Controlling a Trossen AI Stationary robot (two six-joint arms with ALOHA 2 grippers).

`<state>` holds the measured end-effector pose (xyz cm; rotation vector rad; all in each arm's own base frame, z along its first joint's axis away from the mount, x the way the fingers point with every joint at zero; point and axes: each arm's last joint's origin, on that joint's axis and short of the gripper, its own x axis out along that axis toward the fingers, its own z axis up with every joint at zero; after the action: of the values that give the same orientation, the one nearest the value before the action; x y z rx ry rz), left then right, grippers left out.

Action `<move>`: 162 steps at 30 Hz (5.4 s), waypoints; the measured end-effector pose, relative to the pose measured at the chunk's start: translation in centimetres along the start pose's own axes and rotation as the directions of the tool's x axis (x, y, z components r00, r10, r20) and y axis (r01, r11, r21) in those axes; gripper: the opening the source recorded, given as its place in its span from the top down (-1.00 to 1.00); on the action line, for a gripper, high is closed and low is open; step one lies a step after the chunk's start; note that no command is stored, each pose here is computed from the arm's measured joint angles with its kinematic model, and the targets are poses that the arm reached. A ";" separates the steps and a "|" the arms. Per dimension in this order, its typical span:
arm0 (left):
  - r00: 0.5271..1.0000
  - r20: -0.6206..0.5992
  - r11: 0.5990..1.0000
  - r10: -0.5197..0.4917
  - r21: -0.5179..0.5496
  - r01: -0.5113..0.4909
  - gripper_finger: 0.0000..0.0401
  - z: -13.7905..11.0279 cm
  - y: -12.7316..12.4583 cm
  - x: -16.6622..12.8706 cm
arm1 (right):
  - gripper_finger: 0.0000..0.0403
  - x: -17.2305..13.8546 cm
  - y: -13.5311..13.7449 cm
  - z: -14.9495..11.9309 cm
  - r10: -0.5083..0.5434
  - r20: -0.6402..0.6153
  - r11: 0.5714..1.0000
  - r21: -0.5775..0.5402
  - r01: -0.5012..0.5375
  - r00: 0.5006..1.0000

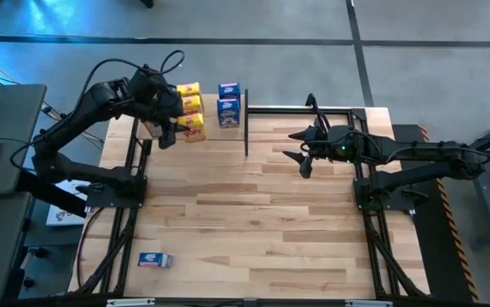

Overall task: Stack cereal on shelf
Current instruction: Put the yellow cereal box on the shelf aligned with the other yellow cereal boxes, then put the blue cereal box on the shelf aligned with the other blue cereal boxes

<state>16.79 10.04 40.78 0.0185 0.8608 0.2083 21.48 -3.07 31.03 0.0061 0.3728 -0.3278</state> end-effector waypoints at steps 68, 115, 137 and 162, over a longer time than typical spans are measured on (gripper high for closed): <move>0.996 -0.084 0.999 0.034 -0.006 -0.034 0.20 -4.4 5.4 4.9 | -0.31 0.0 0.0 0.0 0.000 -0.004 1.000 -0.001 0.000 1.000; 0.997 -0.050 0.983 0.061 -0.173 -0.069 -0.07 -7.6 -2.6 -3.6 | -0.31 0.0 0.0 0.0 0.000 -0.004 1.000 -0.001 0.000 1.000; 0.917 -0.255 0.929 -0.308 -0.288 0.232 -0.07 -5.2 -11.0 -0.1 | -0.31 0.0 0.0 0.0 0.000 -0.004 1.000 -0.001 0.000 1.000; 0.838 -0.453 0.926 -0.303 -0.349 0.146 -0.07 -7.4 -22.9 0.4 | -0.31 0.0 0.0 0.0 0.000 -0.004 1.000 -0.001 0.000 1.000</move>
<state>15.48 -12.80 33.32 -0.4446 1.3354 0.1167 21.47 -3.06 30.99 0.0060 0.3766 -0.3274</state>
